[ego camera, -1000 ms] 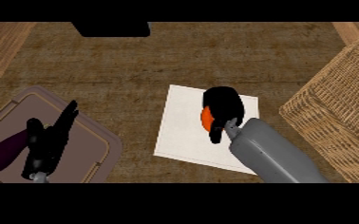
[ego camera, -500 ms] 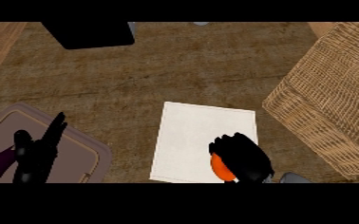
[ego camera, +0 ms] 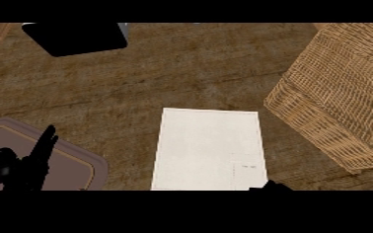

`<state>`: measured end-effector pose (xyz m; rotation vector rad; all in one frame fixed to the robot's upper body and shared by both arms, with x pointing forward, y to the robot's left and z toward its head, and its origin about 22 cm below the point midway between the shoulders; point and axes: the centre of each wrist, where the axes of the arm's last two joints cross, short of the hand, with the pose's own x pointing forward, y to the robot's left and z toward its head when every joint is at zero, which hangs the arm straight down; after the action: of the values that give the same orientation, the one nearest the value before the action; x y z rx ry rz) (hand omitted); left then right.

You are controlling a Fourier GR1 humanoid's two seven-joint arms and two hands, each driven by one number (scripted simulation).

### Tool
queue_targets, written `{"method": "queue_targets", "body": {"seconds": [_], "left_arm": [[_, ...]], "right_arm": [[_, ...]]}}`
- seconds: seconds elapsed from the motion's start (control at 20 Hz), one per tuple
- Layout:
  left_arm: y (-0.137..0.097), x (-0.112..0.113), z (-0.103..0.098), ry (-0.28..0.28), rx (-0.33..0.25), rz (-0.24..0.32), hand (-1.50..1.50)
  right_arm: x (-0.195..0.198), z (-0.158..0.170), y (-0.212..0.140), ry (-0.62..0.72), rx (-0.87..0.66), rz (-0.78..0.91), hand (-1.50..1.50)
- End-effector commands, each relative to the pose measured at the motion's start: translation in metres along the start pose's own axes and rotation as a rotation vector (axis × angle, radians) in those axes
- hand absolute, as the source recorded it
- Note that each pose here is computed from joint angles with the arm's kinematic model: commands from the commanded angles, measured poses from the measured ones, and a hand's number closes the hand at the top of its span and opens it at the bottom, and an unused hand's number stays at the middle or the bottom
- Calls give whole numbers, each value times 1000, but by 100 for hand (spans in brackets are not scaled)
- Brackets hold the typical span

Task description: Pick the squash from the placemat and place it in the basket

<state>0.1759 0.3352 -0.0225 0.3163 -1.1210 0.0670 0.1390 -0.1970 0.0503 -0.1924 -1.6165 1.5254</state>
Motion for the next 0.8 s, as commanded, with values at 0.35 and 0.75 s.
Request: {"method": "queue_targets", "body": {"seconds": [0.35,0.75], "left_arm": [[-10,-27,13,128,-40,54,0],[-15,-25,7,119,-66,55,0]], "right_arm": [[42,46,-82,-89,-410,-290,150],[32,61,-133,33,-577,-311,150]]}}
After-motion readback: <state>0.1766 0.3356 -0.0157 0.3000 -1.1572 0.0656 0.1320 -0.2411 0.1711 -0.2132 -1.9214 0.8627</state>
